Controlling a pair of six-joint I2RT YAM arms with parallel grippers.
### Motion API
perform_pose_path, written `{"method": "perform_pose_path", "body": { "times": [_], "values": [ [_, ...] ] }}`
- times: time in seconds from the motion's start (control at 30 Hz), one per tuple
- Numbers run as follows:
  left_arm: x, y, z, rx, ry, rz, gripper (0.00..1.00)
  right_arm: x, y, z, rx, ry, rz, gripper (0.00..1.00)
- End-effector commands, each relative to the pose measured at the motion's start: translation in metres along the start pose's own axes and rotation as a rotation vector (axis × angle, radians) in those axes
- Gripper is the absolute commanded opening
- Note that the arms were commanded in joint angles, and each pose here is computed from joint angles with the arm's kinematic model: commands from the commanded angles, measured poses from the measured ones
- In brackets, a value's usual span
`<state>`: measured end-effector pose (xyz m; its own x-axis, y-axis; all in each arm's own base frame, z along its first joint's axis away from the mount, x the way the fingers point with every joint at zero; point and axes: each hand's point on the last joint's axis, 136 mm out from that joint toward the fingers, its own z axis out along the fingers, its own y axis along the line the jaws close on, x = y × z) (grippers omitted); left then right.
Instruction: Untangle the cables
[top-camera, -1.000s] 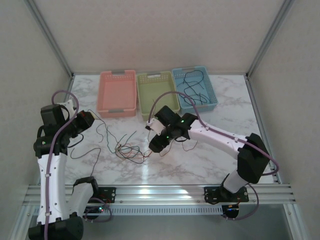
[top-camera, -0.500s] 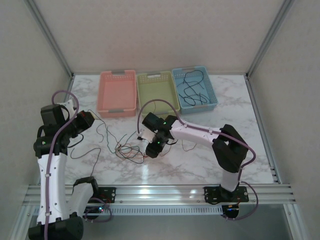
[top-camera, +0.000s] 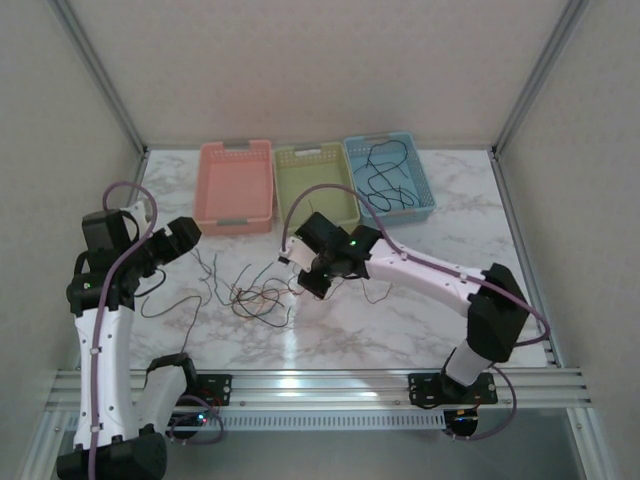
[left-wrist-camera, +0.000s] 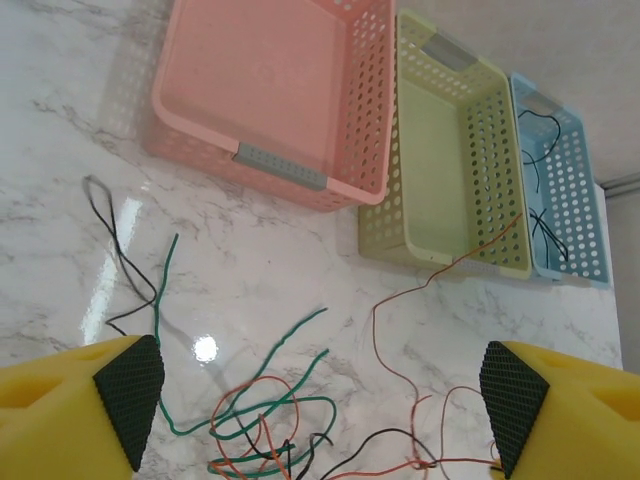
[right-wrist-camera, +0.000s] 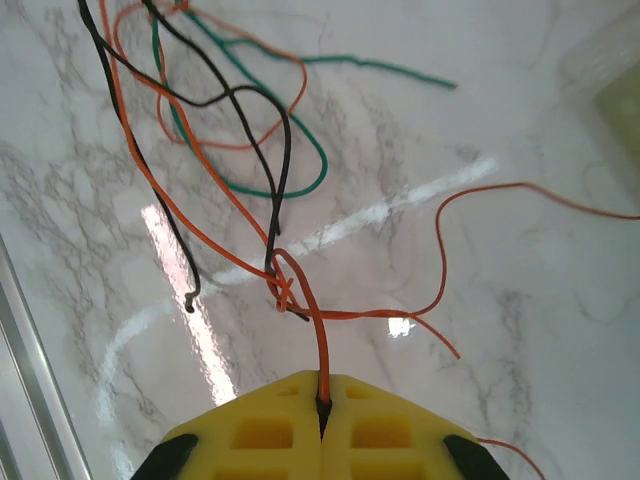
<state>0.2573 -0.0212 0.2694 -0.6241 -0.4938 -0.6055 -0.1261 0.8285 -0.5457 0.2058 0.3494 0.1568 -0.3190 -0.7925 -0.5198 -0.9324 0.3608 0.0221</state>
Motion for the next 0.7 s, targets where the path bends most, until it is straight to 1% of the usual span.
{"method": "perform_pose_path", "body": {
  "times": [0.0, 0.1, 0.17, 0.3, 0.4, 0.47, 0.6, 0.67],
  "values": [
    [-0.005, -0.018, -0.013, 0.057, -0.015, 0.04, 0.85, -0.018, -0.013, -0.029, 0.062, -0.132, 0.024, 0.0],
    [-0.002, -0.046, -0.016, 0.199, -0.004, 0.067, 0.81, -0.024, -0.015, -0.044, 0.054, -0.2, 0.046, 0.0],
    [0.003, -0.062, -0.018, 0.27, 0.016, 0.104, 0.79, -0.03, -0.019, -0.054, 0.055, -0.252, 0.071, 0.0],
    [0.024, -0.088, -0.018, 0.363, 0.091, 0.209, 0.76, -0.04, -0.026, -0.071, 0.026, -0.324, 0.126, 0.0],
    [0.043, -0.102, -0.013, 0.428, 0.157, 0.263, 0.71, -0.045, -0.028, -0.077, 0.01, -0.348, 0.135, 0.0],
    [0.057, -0.109, -0.009, 0.468, 0.21, 0.293, 0.7, -0.047, -0.03, -0.083, 0.007, -0.36, 0.142, 0.0],
    [0.085, -0.115, 0.003, 0.488, 0.308, 0.38, 0.7, -0.046, -0.035, -0.09, -0.02, -0.377, 0.174, 0.0],
    [0.092, -0.111, 0.015, 0.45, 0.332, 0.418, 0.7, -0.046, -0.035, -0.093, -0.03, -0.387, 0.174, 0.0]
  ]
}}
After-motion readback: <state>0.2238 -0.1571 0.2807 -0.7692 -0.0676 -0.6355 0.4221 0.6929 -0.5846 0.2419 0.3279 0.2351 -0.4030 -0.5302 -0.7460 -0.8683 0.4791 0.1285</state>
